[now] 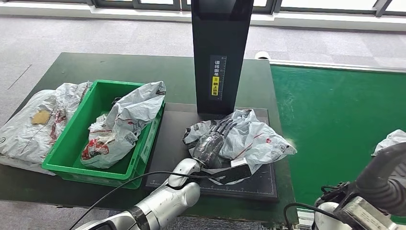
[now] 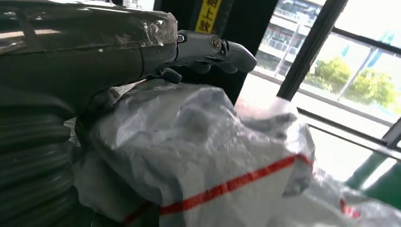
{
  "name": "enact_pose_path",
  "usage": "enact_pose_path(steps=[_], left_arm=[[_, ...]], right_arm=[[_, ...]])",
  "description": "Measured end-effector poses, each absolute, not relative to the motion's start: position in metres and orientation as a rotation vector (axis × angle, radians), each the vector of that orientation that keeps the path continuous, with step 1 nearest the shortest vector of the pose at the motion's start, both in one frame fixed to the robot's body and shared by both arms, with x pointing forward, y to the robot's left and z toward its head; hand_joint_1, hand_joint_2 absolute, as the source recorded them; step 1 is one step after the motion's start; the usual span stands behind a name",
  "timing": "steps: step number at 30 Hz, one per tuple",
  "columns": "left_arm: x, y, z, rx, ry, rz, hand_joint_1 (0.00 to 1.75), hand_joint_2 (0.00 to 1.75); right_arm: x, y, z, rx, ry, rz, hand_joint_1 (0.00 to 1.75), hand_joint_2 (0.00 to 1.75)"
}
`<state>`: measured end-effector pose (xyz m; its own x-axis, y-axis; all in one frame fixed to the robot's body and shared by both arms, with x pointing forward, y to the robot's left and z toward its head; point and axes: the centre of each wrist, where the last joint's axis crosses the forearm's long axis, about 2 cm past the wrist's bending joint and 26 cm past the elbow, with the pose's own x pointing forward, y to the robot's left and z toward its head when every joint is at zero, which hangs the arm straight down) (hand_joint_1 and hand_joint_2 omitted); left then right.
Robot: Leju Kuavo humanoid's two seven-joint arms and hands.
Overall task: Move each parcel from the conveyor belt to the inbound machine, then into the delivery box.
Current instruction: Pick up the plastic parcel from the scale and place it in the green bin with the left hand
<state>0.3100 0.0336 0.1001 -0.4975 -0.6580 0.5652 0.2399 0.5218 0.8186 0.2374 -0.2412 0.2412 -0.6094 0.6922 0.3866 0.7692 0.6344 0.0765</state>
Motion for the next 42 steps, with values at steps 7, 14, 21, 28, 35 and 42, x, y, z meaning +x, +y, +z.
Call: enact_pose_path(steps=[7, 14, 21, 28, 35, 42], left_arm=[[0.303, 0.031, 0.089, 0.318, -1.572, -1.399, 0.0, 1.75], [0.304, 0.031, 0.086, 0.325, -1.469, -1.544, 0.0, 1.75], [0.305, 0.032, 0.086, 0.342, -1.457, -1.569, 0.0, 1.75], [0.304, 0.032, 0.085, 0.35, -1.456, -1.572, 1.31, 1.75], [0.303, 0.035, 0.082, 0.518, -1.519, -1.52, 1.75, 1.75], [0.304, 0.037, 0.085, 0.638, -1.619, -1.434, 1.75, 1.75]], right_arm=[[0.239, -0.24, 0.238, -1.158, -2.528, -0.337, 0.0, 1.75], [0.242, -0.238, 0.233, -1.139, -2.513, -0.327, 0.0, 1.75], [0.244, -0.236, 0.229, -1.125, -2.5, -0.314, 0.0, 1.75], [0.245, -0.236, 0.228, -1.12, -2.496, -0.312, 0.0, 1.75], [0.246, -0.235, 0.225, -1.111, -2.488, -0.308, 0.0, 1.75], [0.246, -0.235, 0.225, -1.113, -2.488, -0.304, 0.0, 1.75]])
